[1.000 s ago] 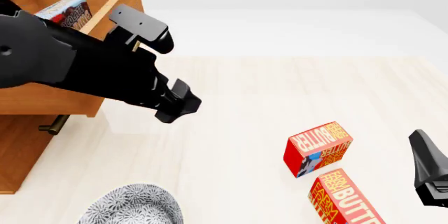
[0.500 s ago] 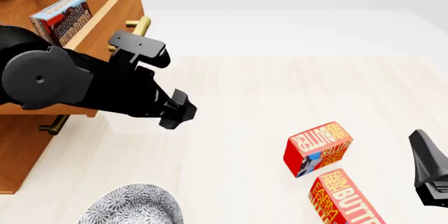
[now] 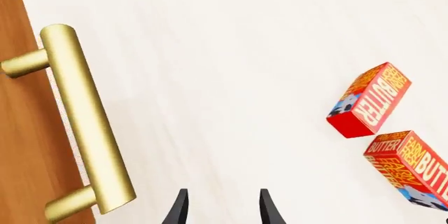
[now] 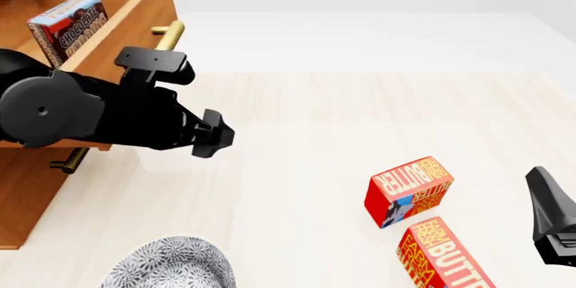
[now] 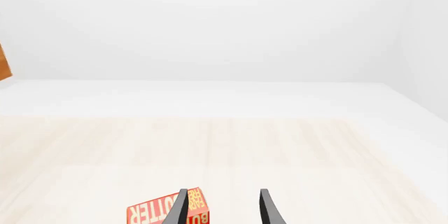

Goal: Put the chocolate pudding in the top drawer of the cabinet and close it.

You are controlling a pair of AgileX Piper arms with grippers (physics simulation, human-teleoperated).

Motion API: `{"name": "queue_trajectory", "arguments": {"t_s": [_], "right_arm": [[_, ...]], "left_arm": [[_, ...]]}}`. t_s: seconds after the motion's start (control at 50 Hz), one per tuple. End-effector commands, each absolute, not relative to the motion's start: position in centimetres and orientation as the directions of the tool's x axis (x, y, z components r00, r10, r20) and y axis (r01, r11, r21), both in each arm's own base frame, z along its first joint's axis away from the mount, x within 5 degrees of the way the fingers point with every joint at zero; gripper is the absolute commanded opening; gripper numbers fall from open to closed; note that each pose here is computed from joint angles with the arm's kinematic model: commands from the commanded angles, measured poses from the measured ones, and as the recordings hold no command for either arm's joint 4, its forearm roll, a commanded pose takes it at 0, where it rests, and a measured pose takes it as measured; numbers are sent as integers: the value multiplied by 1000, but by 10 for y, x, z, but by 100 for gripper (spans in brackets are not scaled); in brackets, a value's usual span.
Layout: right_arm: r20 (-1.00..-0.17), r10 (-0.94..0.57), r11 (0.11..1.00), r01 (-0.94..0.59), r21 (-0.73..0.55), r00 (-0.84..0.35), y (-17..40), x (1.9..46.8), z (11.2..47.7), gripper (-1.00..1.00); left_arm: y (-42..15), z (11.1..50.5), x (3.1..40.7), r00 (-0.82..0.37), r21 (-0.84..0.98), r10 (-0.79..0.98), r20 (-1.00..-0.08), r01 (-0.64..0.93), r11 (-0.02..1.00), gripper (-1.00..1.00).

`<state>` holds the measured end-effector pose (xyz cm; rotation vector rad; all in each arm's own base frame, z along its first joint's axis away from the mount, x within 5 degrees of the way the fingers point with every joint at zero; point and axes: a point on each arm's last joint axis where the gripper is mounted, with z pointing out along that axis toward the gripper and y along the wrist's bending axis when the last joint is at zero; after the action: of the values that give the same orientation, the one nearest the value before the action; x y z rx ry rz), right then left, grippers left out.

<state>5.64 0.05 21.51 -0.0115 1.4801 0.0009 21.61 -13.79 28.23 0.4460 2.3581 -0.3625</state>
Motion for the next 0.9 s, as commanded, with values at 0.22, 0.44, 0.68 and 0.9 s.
{"name": "queue_trajectory", "arguments": {"t_s": [0.22, 0.44, 0.68, 0.9], "right_arm": [[-996, -6, 1000, -7, -7, 90, 0, 56, 215, 100], [-996, -6, 1000, -7, -7, 91, 0, 56, 215, 100], [-996, -6, 1000, -7, -7, 90, 0, 56, 215, 100], [-996, -6, 1000, -7, -7, 90, 0, 56, 215, 100]], "left_arm": [[-117, 277, 219, -702, -169, 111, -704, 317, 933, 100], [-104, 281, 216, -691, -154, 98, -716, 294, 943, 100], [-93, 282, 218, -685, -151, 69, -725, 257, 955, 100], [-91, 289, 213, -673, -169, 47, -738, 252, 953, 100]]}}
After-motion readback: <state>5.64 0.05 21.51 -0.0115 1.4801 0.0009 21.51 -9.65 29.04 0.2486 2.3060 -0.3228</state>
